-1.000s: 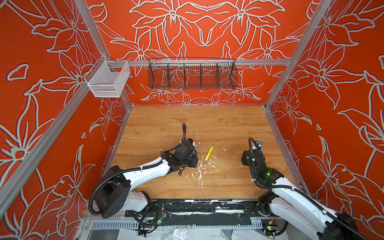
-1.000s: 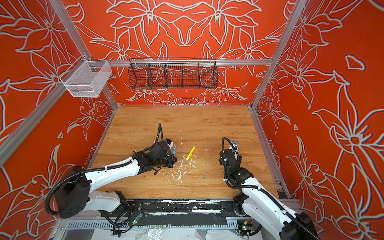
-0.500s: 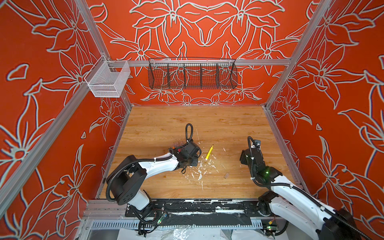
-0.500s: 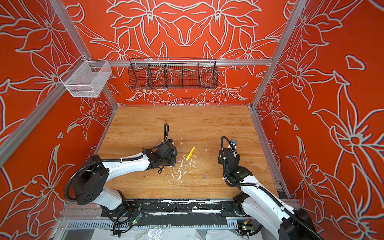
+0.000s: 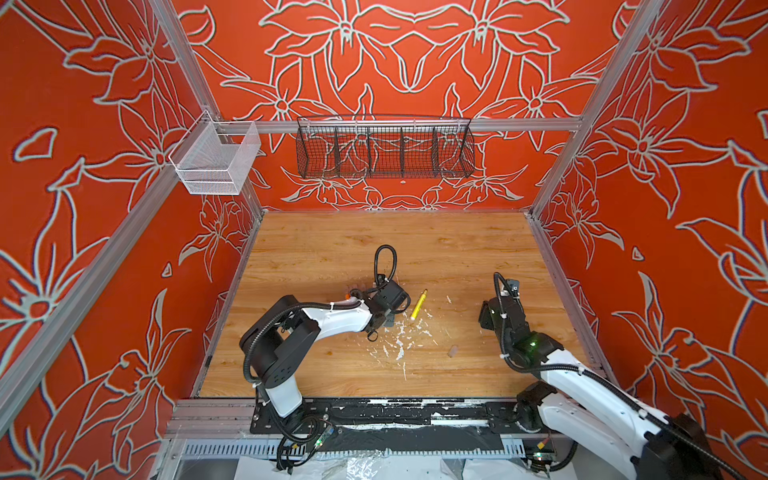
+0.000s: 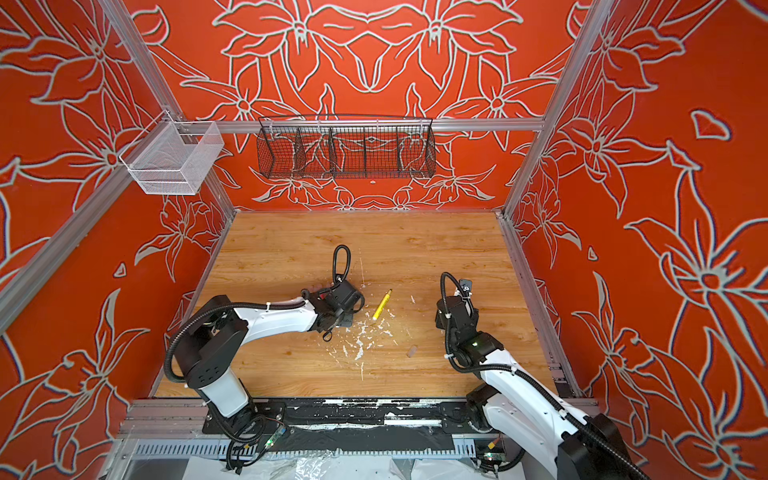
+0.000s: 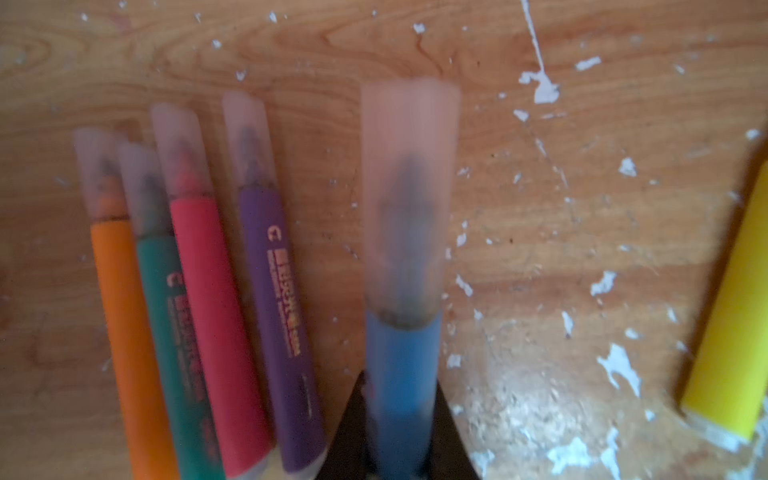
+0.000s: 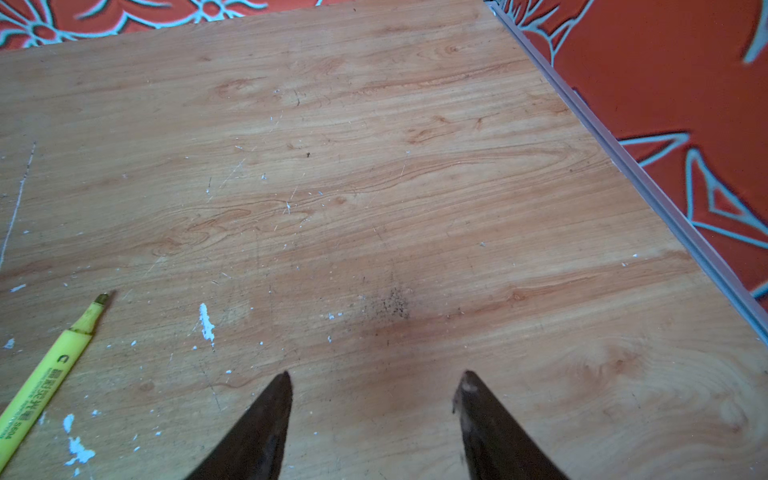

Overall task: Insert the pens into the pen caps
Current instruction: 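Lower the capped blue marker beside the purple marker and release it, then move the left gripper over the yellow highlighter and grasp it, then lift the yellow highlighter with the left gripper while the right gripper approaches it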

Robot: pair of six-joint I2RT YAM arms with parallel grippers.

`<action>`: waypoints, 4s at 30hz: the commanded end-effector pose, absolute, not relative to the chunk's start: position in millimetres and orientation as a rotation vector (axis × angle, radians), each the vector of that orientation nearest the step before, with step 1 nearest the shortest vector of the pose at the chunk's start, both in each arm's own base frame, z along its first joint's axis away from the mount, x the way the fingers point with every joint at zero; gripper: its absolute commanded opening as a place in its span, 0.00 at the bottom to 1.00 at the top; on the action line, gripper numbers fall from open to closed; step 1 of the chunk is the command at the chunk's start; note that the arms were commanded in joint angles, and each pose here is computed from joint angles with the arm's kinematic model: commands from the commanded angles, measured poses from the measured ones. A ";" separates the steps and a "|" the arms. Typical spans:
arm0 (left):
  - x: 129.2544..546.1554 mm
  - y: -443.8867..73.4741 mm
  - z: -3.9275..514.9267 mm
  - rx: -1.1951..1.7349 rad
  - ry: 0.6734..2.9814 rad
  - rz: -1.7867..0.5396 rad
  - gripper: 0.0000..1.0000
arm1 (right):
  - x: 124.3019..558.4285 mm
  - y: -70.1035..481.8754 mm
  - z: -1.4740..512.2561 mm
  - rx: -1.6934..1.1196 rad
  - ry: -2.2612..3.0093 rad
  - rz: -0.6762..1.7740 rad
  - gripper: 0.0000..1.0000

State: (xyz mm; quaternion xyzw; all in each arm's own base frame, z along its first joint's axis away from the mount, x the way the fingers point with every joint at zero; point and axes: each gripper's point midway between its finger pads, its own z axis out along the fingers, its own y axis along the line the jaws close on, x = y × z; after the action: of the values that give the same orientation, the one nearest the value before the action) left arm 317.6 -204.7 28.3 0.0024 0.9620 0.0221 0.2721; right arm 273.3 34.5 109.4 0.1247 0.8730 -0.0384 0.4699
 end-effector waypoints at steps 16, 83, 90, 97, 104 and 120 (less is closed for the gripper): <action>348.8 -171.5 28.3 -0.126 2.519 0.363 0.13 | 280.8 38.9 122.2 0.306 2.114 -0.065 0.65; 318.2 -316.0 8.3 0.460 2.652 -0.042 0.25 | 283.3 41.9 119.4 0.292 2.136 -0.071 0.65; 316.4 -312.6 -0.9 0.450 2.681 -0.008 0.16 | 283.2 42.0 119.2 0.292 2.137 -0.069 0.65; 298.8 -319.8 30.9 0.452 2.658 -0.219 0.02 | 279.4 53.5 130.2 0.290 2.165 0.030 0.64; 273.5 -309.4 101.6 0.409 2.500 -0.492 0.00 | 260.5 124.8 158.3 0.260 2.129 0.598 0.63; 225.5 -305.0 145.7 0.449 2.336 -0.879 0.00 | 235.3 257.9 207.2 0.096 1.945 1.141 0.66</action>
State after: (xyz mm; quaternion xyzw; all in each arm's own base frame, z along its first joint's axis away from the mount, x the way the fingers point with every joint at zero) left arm 229.0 -293.8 123.6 0.1621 0.9008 -0.2862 0.2834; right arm 230.2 248.2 184.3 0.0173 0.8106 0.4189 0.4088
